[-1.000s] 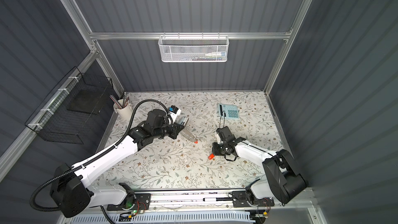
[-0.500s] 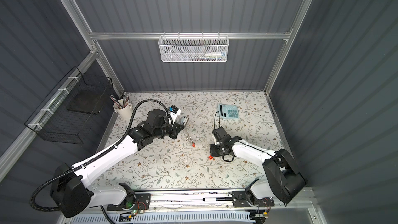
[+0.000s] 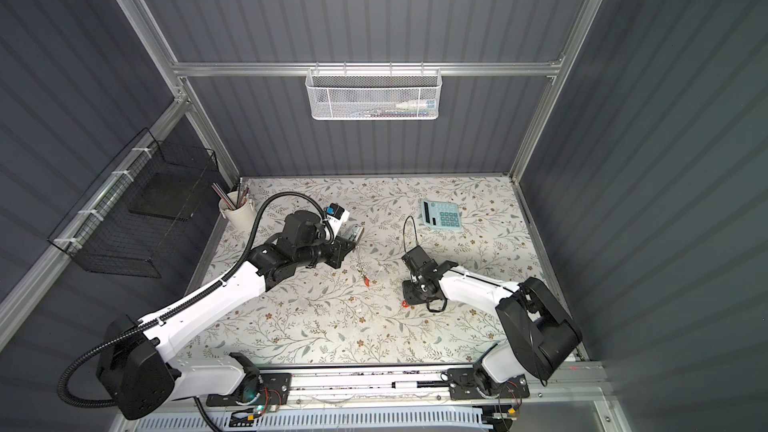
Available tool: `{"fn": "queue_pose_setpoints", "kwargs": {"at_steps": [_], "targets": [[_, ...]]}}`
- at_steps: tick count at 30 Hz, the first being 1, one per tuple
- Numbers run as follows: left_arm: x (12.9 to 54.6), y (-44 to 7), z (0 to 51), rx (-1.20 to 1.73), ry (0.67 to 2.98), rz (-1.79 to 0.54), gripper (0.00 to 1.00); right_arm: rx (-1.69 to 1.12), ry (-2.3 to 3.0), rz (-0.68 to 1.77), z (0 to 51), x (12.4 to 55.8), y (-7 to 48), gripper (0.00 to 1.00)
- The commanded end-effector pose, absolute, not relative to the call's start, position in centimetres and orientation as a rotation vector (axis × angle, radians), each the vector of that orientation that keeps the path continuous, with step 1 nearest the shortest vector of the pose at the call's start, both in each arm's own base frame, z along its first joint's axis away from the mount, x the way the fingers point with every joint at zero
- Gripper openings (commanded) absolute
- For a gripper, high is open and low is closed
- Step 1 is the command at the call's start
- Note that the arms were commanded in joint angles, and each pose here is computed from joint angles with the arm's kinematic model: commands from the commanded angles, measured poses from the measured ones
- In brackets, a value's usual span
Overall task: Put the keys on the keyring
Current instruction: 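Lift the red fob key with the right gripper toward the held plate, then bring the red fob key up to the plate's ring beside the left gripper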
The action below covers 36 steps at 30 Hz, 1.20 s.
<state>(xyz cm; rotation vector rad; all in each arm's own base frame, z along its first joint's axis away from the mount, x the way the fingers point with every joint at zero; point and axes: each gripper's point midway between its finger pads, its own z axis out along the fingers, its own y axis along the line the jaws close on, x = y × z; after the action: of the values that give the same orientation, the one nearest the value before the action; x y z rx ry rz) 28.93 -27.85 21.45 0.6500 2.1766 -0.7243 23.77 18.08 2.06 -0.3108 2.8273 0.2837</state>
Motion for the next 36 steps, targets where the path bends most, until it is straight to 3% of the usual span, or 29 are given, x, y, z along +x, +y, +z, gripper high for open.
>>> {"fn": "queue_pose_setpoints", "kwargs": {"at_steps": [1, 18, 24, 36], "targets": [[29.4, -28.3, 23.6, 0.643, 2.119, -0.761, 0.0, -0.303, 2.837, 0.227, 2.2, 24.0, 17.6, 0.2], [29.4, -28.7, 23.1, 0.652, 2.124, -0.77, 0.0, -0.29, 2.815, 0.224, 2.6, 24.1, 17.4, 0.12], [29.5, -28.6, 23.1, 0.666, 2.123, -0.756, 0.0, -0.306, 2.799, 0.253, 3.0, 24.1, 17.8, 0.0], [27.7, -27.8, 24.4, 0.863, 1.994, -0.687, 0.0, -0.506, 2.258, 0.731, 12.6, 24.2, 22.2, 0.0]]}}
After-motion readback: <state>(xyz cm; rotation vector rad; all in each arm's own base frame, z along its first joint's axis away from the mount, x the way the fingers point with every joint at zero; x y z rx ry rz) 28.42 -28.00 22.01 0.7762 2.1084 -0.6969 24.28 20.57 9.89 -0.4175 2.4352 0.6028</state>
